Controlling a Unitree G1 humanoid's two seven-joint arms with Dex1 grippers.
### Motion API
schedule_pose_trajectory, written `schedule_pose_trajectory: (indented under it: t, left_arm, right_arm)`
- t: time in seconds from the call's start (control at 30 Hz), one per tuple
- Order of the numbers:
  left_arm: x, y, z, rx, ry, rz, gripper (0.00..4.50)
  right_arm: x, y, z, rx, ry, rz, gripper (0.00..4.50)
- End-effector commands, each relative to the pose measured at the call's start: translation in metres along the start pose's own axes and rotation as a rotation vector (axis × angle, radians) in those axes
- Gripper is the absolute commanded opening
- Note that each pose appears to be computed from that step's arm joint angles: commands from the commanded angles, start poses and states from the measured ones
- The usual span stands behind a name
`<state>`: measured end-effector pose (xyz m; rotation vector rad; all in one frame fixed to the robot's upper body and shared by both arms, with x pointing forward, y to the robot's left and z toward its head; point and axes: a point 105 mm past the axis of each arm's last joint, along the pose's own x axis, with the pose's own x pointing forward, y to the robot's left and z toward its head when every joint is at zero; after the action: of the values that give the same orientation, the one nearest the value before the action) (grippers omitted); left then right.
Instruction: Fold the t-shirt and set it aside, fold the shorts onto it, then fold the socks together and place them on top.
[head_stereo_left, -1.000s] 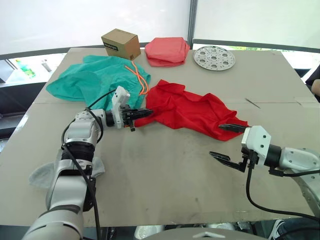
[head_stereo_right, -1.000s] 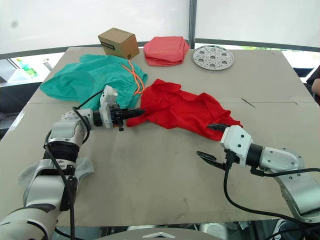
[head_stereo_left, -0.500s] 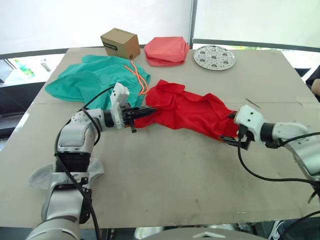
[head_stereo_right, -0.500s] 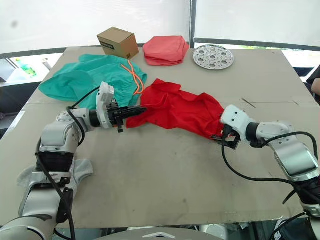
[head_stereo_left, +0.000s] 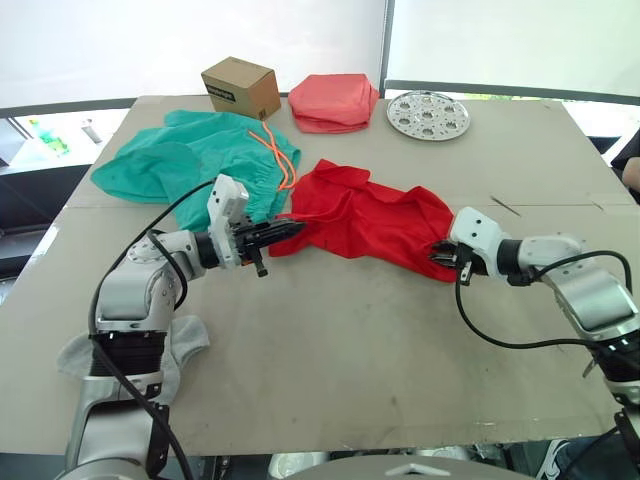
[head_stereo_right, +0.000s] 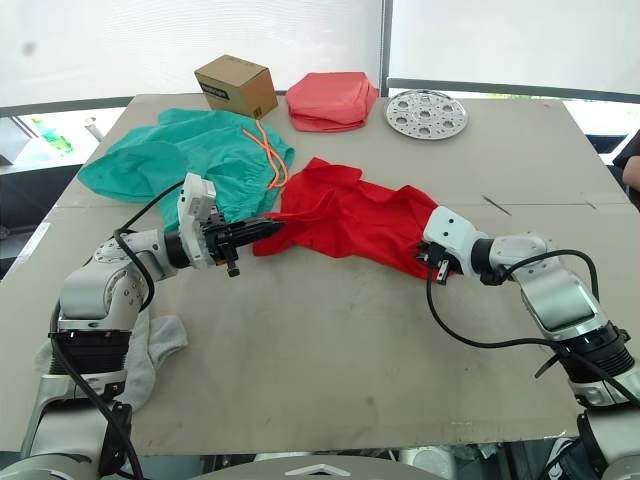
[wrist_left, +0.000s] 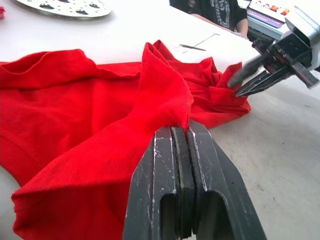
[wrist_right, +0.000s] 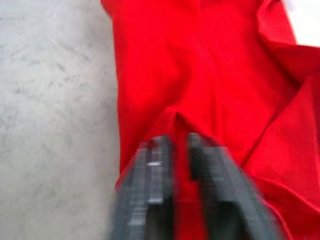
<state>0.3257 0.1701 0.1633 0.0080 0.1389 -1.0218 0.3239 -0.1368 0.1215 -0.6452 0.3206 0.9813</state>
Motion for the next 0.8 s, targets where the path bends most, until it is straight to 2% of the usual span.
schedule_pose_trajectory:
  t: [0.03, 0.23, 0.33, 0.47, 0.8]
  left_arm:
    - [-0.005, -0.001, 0.012, 0.052, -0.029, 0.007, 0.0]
    - [-0.005, 0.003, 0.011, 0.056, -0.03, 0.015, 0.0]
    - [-0.005, 0.004, 0.009, 0.06, -0.029, 0.018, 0.0]
    - [-0.004, 0.003, 0.009, 0.064, -0.031, 0.015, 0.0]
    - [-0.007, 0.005, 0.006, 0.081, -0.014, 0.022, 0.0]
  right_arm:
    - [-0.006, -0.003, 0.009, -0.032, -0.015, 0.001, 0.03]
    - [-0.018, -0.003, 0.014, 0.023, -0.046, 0.029, 0.03]
    - [-0.024, 0.006, 0.02, 0.067, -0.074, 0.093, 0.84]
    - [-0.017, 0.007, 0.011, 0.051, -0.05, 0.058, 2.74]
    - [-0.003, 0.003, 0.0, 0.052, -0.038, 0.05, 2.74]
